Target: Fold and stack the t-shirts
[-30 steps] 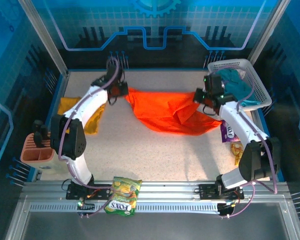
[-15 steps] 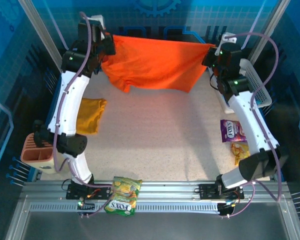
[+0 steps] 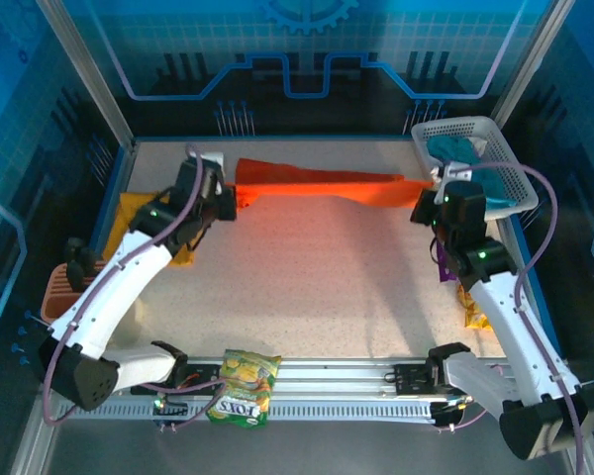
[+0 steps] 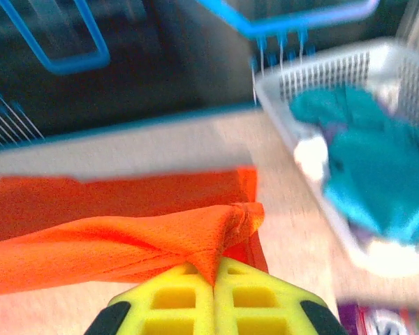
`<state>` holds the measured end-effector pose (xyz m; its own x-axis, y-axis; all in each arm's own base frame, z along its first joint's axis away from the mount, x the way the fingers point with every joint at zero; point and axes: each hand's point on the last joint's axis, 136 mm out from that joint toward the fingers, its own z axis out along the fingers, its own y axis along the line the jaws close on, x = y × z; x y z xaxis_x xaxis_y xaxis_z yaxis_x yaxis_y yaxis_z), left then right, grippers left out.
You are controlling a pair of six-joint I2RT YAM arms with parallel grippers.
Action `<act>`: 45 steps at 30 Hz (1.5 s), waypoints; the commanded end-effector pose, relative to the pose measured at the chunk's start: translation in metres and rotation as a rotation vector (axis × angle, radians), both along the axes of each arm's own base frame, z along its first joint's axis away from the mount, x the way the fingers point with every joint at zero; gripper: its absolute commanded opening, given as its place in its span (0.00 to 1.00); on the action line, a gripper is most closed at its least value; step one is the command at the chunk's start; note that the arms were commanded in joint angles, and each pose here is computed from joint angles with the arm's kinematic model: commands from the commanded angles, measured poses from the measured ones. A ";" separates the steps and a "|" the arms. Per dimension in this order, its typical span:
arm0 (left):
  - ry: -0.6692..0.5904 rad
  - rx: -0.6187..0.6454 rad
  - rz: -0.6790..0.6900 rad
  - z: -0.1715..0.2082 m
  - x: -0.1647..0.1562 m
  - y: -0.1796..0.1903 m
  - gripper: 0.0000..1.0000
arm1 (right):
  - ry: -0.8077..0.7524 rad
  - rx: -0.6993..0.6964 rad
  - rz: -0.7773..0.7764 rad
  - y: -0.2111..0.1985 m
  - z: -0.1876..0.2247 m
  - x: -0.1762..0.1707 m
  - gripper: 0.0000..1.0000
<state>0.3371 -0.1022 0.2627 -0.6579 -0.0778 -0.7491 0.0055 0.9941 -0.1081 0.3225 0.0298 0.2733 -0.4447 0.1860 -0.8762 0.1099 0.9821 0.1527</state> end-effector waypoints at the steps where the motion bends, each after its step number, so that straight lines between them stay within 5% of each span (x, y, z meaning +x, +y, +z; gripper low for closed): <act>1: 0.092 0.020 0.047 -0.045 -0.024 0.009 0.09 | 0.178 -0.027 -0.115 -0.026 -0.061 -0.032 0.00; 10: 0.250 0.015 -0.038 -0.093 -0.093 0.009 0.23 | 0.383 0.005 -0.163 -0.033 -0.120 -0.089 0.00; 17: 0.398 -0.041 -0.065 -0.119 -0.122 0.002 0.44 | 0.378 0.034 -0.200 -0.037 -0.117 -0.104 0.54; 21: 0.439 -0.194 -0.095 -0.131 -0.114 -0.030 0.53 | 0.355 -0.010 -0.246 -0.047 -0.108 -0.101 0.89; 26: 0.530 -0.350 -0.124 -0.159 -0.113 -0.083 0.45 | 0.303 0.062 -0.133 -0.022 -0.102 -0.072 0.91; 32: 0.609 -0.242 -0.068 -0.201 -0.124 -0.093 0.45 | 0.315 0.179 0.042 0.023 -0.119 -0.037 0.88; 36: 0.497 -0.177 -0.010 -0.191 -0.085 -0.071 0.51 | 0.389 0.196 0.133 0.048 -0.139 -0.017 0.89; 41: 0.450 -0.259 -0.003 -0.167 -0.004 -0.058 0.56 | 0.483 0.172 0.164 0.061 -0.157 0.007 0.93; 45: 0.427 -0.159 -0.037 -0.163 0.061 -0.062 0.66 | 0.495 0.155 0.159 0.064 -0.151 0.030 0.94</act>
<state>0.3626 -0.1557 0.0942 -0.9069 -0.2472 -0.3411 -0.1435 0.9425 -0.3017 0.3304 0.0818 0.1005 -0.8512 0.2204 -0.4764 0.1121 0.9630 0.2452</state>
